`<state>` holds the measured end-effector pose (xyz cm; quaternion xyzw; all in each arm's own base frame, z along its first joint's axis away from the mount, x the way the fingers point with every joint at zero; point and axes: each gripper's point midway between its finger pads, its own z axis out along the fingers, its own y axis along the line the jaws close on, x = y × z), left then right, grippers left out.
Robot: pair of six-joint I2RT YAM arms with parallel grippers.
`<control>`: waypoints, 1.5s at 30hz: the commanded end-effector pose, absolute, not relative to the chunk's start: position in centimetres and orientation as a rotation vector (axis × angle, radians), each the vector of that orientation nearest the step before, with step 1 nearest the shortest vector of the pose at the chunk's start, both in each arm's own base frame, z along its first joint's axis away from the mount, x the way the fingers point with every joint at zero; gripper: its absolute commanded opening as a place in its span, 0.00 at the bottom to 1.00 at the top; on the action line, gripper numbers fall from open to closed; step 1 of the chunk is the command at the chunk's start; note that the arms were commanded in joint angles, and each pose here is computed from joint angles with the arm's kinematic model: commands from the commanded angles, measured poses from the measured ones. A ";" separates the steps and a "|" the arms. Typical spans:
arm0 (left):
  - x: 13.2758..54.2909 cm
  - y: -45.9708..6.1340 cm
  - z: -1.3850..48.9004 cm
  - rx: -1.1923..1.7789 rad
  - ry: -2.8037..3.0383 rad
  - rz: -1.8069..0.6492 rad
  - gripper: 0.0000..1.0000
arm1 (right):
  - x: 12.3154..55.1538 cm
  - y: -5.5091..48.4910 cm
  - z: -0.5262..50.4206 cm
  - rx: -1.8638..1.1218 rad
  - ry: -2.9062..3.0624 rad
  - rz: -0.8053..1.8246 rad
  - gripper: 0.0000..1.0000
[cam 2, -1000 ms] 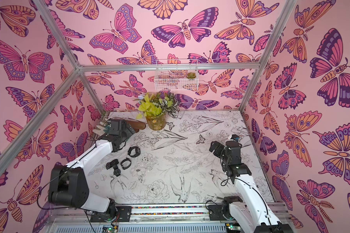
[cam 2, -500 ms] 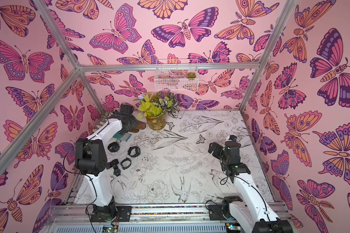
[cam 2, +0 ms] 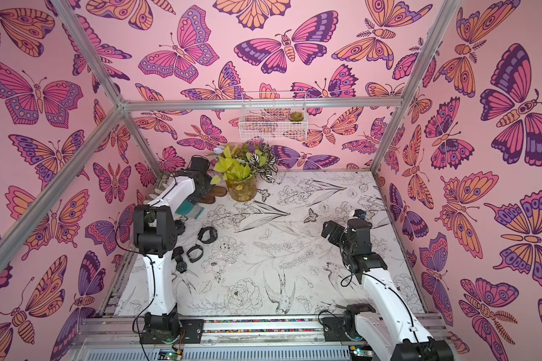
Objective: Place watch on stand
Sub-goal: Move the stand to the center of the board.
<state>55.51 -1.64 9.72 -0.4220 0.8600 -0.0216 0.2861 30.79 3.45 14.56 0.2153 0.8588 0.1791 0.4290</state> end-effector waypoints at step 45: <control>56.2 -1.8 7.2 -1.167 2.355 -0.236 0.89 | 31.4 4.8 13.5 0.505 2.184 0.498 1.00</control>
